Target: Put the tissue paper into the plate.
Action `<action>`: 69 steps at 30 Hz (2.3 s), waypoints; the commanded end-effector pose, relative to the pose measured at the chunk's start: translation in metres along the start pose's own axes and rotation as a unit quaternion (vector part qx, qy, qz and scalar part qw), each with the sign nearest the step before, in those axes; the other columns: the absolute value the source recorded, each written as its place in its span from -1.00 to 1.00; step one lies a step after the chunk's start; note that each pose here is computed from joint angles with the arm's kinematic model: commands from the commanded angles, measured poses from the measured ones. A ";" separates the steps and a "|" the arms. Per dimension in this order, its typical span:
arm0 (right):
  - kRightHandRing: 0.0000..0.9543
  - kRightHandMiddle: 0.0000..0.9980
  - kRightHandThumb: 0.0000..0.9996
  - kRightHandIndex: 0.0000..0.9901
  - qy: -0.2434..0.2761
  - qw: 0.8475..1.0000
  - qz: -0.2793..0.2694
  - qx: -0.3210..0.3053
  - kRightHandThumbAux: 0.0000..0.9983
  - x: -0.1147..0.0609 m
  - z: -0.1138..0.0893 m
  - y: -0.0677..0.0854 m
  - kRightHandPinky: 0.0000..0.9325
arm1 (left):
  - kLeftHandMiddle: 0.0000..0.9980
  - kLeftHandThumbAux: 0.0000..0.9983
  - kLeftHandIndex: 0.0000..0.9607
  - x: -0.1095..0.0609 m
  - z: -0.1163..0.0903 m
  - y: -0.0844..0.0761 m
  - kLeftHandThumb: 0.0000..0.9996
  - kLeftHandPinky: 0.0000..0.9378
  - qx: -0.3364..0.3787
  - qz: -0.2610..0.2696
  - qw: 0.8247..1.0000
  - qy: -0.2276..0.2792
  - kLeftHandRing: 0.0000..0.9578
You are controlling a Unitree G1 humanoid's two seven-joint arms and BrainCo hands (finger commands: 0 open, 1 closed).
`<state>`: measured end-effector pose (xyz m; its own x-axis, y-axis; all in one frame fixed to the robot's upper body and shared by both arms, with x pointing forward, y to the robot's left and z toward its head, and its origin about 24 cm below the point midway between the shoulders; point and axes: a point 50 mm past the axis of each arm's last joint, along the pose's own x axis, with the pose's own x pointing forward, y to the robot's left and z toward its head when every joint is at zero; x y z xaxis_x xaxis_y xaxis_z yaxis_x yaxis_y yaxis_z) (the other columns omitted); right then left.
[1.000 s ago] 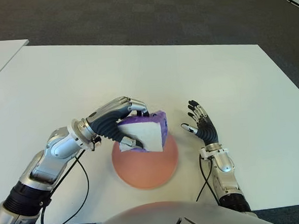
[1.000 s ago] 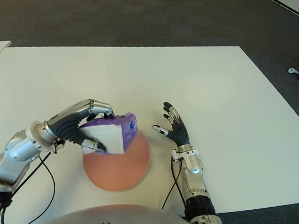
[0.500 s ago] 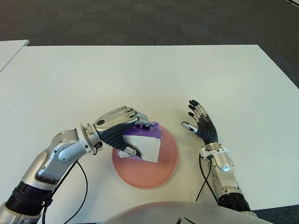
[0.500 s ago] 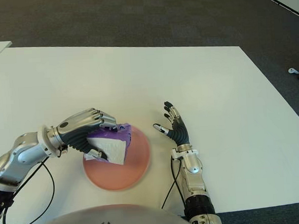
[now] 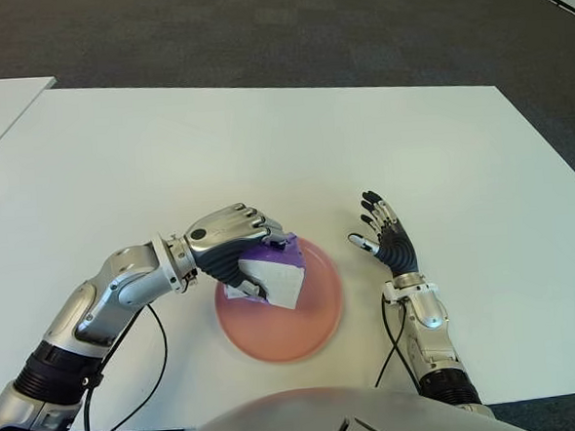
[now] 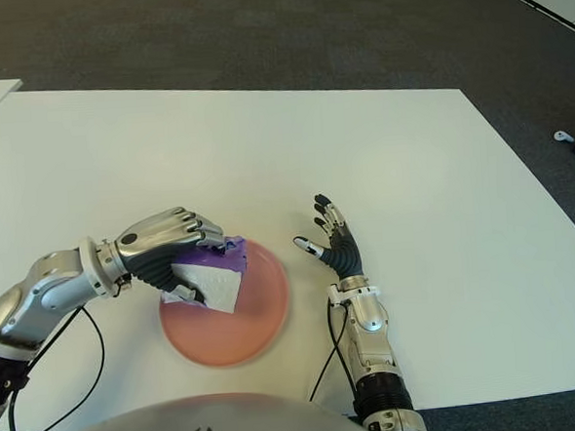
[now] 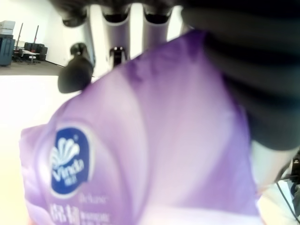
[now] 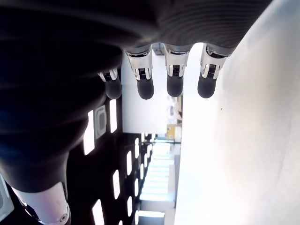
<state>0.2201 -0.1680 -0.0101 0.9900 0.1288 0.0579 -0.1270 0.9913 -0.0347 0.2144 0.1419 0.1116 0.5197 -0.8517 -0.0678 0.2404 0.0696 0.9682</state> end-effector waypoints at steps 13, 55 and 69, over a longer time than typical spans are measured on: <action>-1.00 -1.00 -1.00 -1.00 0.132 0.991 0.005 0.030 0.44 -0.035 -0.046 0.010 -1.00 | 0.65 0.39 -0.08 0.003 0.000 -0.013 0.50 0.64 0.005 0.022 1.000 0.005 0.72; -1.00 -1.00 -1.00 -1.00 0.167 0.985 -0.009 0.034 0.33 -0.037 -0.040 0.014 -1.00 | -1.00 -0.59 -1.00 -0.008 0.000 -0.007 -0.76 -1.00 0.014 -0.097 0.995 -0.030 -1.00; -1.00 -1.00 -1.00 -1.00 0.144 0.989 0.001 0.027 0.33 -0.033 -0.046 0.015 -1.00 | -1.00 -0.51 -1.00 -0.022 -0.014 0.023 -0.77 -1.00 -0.085 0.039 0.996 0.017 -1.00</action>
<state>0.2200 -0.1591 -0.0092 0.9916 0.1286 0.0145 -0.1283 0.9915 -0.0209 0.2149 0.1558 0.1187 0.4907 -0.8598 -0.1410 0.3009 0.0154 0.9535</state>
